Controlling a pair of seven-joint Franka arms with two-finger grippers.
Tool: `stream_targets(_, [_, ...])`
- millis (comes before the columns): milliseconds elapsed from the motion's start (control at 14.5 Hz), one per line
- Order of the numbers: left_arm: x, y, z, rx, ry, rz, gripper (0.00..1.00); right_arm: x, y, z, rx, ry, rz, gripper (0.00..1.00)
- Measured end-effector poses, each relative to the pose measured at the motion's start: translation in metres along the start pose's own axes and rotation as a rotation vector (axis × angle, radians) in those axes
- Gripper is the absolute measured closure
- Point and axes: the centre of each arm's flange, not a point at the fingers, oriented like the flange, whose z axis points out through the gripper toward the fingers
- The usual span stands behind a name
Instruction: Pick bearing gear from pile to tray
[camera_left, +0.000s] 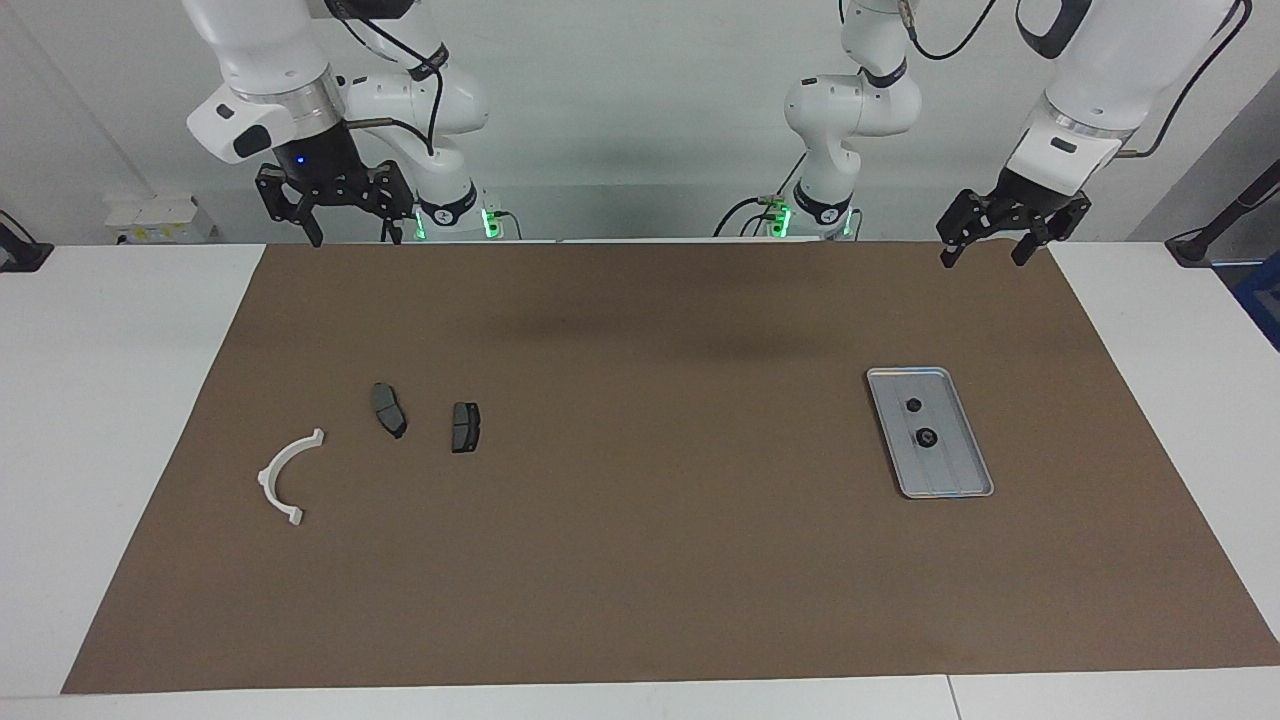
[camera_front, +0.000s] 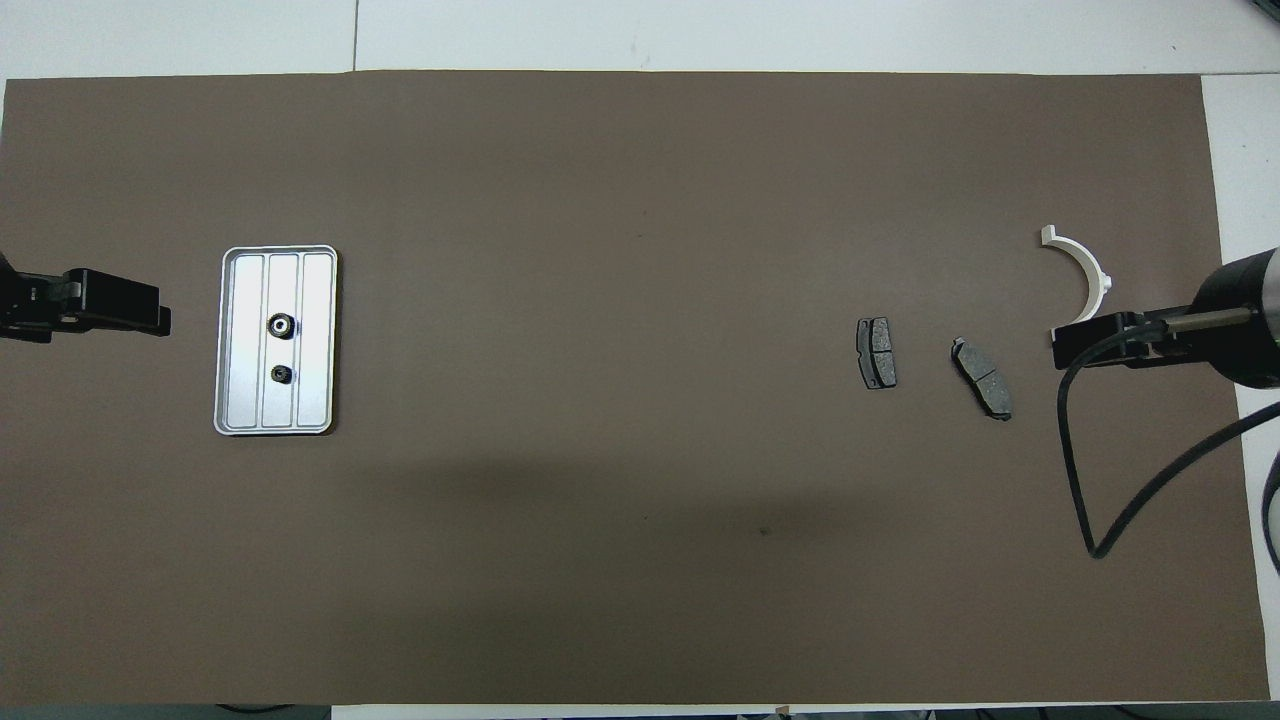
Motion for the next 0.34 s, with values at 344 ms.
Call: stream_targets(344, [-0.0021,-0.0001,-0.0021,0.0,0.004,0.0,0.0,0.0,0.0,0.0,0.0,0.0,0.0,0.0])
